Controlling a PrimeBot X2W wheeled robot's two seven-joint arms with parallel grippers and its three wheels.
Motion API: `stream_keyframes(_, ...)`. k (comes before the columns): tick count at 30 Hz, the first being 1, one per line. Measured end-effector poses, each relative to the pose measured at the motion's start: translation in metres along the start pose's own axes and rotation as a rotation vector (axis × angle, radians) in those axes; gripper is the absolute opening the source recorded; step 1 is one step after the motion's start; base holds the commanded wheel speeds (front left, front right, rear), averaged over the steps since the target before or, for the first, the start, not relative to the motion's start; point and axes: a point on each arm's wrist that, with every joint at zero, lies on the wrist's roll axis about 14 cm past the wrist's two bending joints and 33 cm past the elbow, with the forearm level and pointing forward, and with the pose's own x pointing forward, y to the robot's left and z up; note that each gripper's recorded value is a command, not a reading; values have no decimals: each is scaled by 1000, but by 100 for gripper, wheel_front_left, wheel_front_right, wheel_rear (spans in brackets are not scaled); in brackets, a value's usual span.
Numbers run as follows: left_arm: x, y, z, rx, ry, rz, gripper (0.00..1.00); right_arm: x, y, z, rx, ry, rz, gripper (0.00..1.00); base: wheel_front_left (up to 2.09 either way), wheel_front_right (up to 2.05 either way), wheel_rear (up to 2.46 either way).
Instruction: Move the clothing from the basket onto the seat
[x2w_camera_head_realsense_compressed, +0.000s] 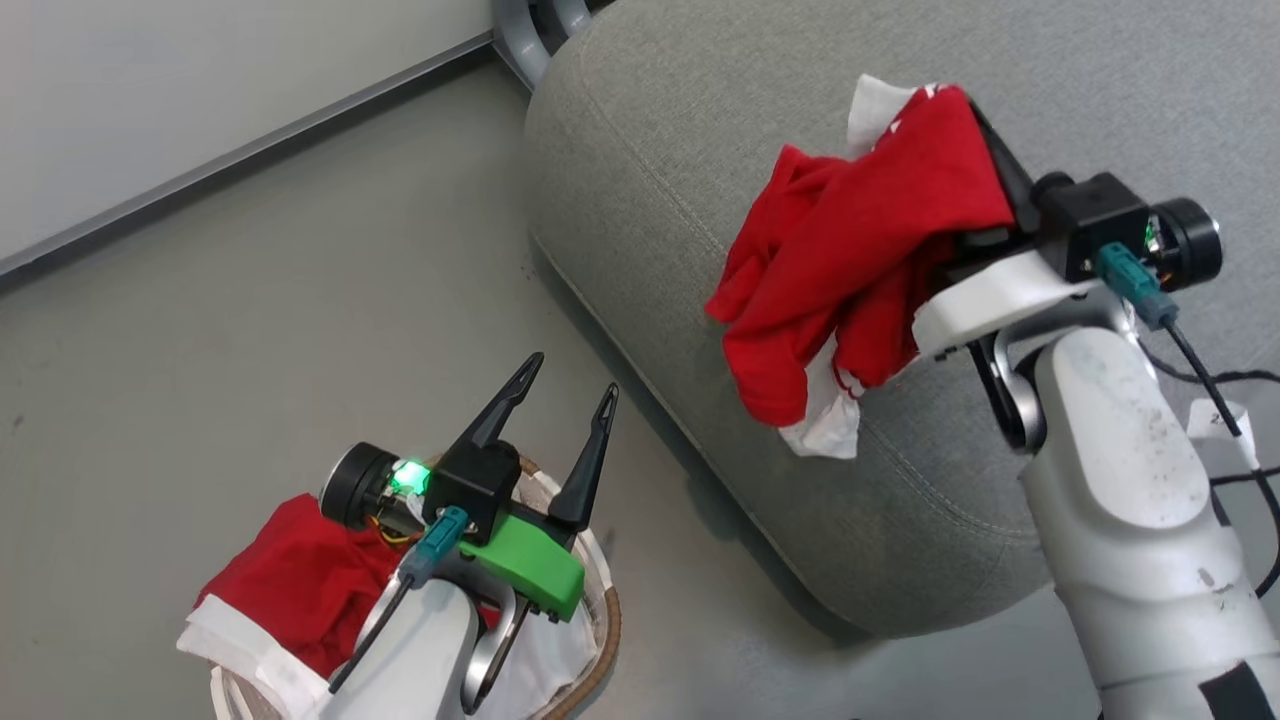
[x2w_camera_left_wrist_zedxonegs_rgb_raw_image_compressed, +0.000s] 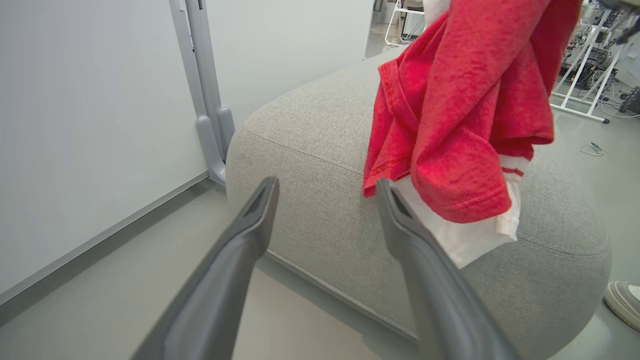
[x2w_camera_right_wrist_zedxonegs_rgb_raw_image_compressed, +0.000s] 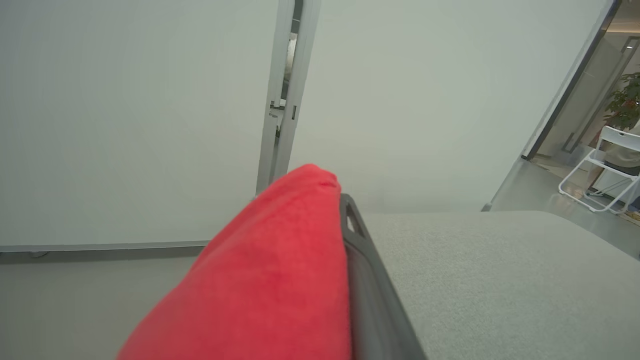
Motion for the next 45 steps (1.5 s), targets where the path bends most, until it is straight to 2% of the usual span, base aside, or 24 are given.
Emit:
stream_keyframes(6, 1, 14, -1, 5, -12, 16, 100, 63, -9, 40, -38, -116, -25, 0, 0, 0, 0)
stream_keyframes(11, -2, 25, -5, 16, -14, 24, 100, 120, -15, 81, -143, -221, -48, 0, 0, 0, 0)
stream_keyframes(15, -11, 35, -13, 11, -1, 45, 100, 155, -34, 95, -237, -254, -81, 0, 0, 0, 0)
stream_keyframes(18, -18, 47, -19, 5, 7, 76, 100, 175, -49, 94, -262, -262, -122, 0, 0, 0, 0)
stream_keyframes(20, -22, 55, -25, 3, 16, 94, 100, 185, -56, 79, -268, -239, -146, 0, 0, 0, 0)
stream_keyframes(25, -29, 77, -41, -11, 37, 141, 100, 193, -57, -18, -225, -49, -167, 0, 0, 0, 0)
stream_keyframes(29, -37, 96, -58, -36, 63, 189, 100, 181, -37, -101, -185, 116, -144, 0, 0, 0, 0)
stream_keyframes(33, -47, 107, -80, -53, 108, 217, 100, 158, -11, -169, -163, 261, -101, 0, 0, 0, 0)
stream_keyframes(38, -46, 108, -92, -68, 128, 209, 100, 132, -6, -205, -128, 356, -107, 0, 0, 0, 0)
stream_keyframes(39, -45, 106, -93, -70, 127, 203, 100, 129, -8, -206, -128, 360, -112, 22, 0, 0, 0)
stream_keyframes(40, -43, 105, -93, -71, 126, 199, 100, 127, -10, -204, -129, 355, -118, 48, 0, 0, 0)
stream_keyframes(41, -42, 104, -93, -71, 124, 195, 100, 126, -12, -200, -128, 344, -123, 100, 0, 0, 0)
stream_keyframes(45, -39, 102, -89, -64, 120, 185, 100, 107, -6, -200, -132, 356, -102, 100, 0, 0, 0)
